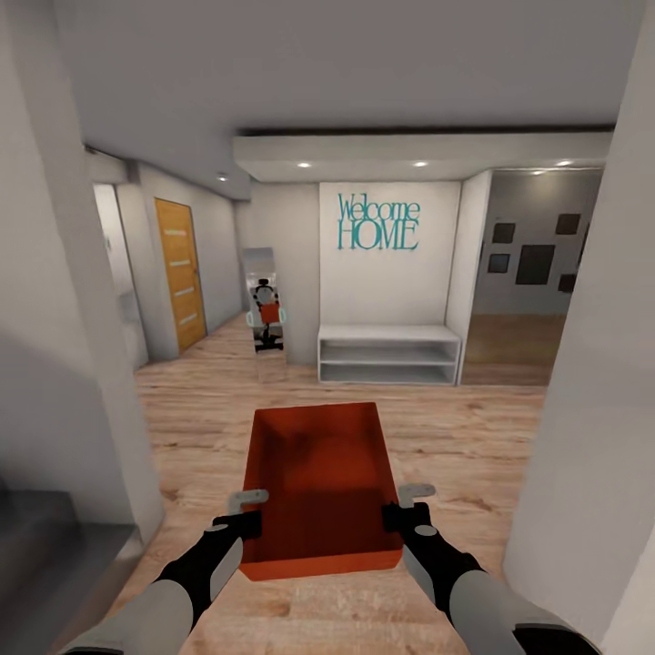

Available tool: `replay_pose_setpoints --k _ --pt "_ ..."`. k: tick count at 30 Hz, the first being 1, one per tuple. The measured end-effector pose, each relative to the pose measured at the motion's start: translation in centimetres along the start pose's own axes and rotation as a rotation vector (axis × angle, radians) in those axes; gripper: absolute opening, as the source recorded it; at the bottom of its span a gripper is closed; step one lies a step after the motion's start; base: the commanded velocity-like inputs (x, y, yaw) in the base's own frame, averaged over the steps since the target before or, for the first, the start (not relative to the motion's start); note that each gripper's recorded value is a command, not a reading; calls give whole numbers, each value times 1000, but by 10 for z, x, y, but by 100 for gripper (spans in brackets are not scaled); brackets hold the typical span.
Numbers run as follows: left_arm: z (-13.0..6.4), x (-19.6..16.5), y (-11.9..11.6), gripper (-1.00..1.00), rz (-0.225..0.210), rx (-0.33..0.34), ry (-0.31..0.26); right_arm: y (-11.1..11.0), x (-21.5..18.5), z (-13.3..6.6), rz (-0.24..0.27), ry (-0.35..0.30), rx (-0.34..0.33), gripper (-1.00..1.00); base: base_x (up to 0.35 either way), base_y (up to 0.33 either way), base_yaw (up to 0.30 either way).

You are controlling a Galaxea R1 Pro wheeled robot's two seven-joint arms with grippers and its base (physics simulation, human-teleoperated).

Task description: Move the two storage containers from the living room to the garage. In the garage, place one container on the floor and stack the other container on top of it (either order is fine).

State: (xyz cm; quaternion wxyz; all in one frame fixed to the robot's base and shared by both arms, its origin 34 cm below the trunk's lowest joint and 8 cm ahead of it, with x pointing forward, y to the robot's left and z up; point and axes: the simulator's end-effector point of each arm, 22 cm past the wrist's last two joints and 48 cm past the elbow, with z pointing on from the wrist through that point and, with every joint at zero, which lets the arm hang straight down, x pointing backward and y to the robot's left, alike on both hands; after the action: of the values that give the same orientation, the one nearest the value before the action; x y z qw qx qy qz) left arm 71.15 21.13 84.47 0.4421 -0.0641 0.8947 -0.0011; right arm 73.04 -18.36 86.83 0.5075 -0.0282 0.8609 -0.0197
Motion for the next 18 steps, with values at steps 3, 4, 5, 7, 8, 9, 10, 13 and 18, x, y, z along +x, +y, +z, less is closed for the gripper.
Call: replay_pose_setpoints --k 3,4,5,7,8,9,10,13,18 --pt "0 1 0 -100 -1 0 2 0 0 0 -1 2 0 -100 322 0 0" --pt "0 1 0 -100 0 0 2 0 0 0 -1 2 0 -100 322 0 0" --pt "0 1 0 -100 0 0 3 0 0 0 -1 2 0 -100 322 0 0" --pt "0 1 0 -100 -1 0 3 0 0 0 -1 2 0 -100 322 0 0" --pt "0 1 0 -100 0 0 3 0 0 0 -1 3 0 -100 322 0 0" --pt "0 1 0 -100 0 0 3 0 0 0 -1 2 0 -100 322 0 0" --pt "0 1 0 -100 0 0 3 0 1 0 -1 3 0 -100 322 0 0" --pt "0 1 0 -100 0 0 4 0 1 0 -1 3 0 -100 322 0 0" --pt "0 0 0 -100 0 0 2 0 0 0 -1 2 -1 -100 322 0 0"
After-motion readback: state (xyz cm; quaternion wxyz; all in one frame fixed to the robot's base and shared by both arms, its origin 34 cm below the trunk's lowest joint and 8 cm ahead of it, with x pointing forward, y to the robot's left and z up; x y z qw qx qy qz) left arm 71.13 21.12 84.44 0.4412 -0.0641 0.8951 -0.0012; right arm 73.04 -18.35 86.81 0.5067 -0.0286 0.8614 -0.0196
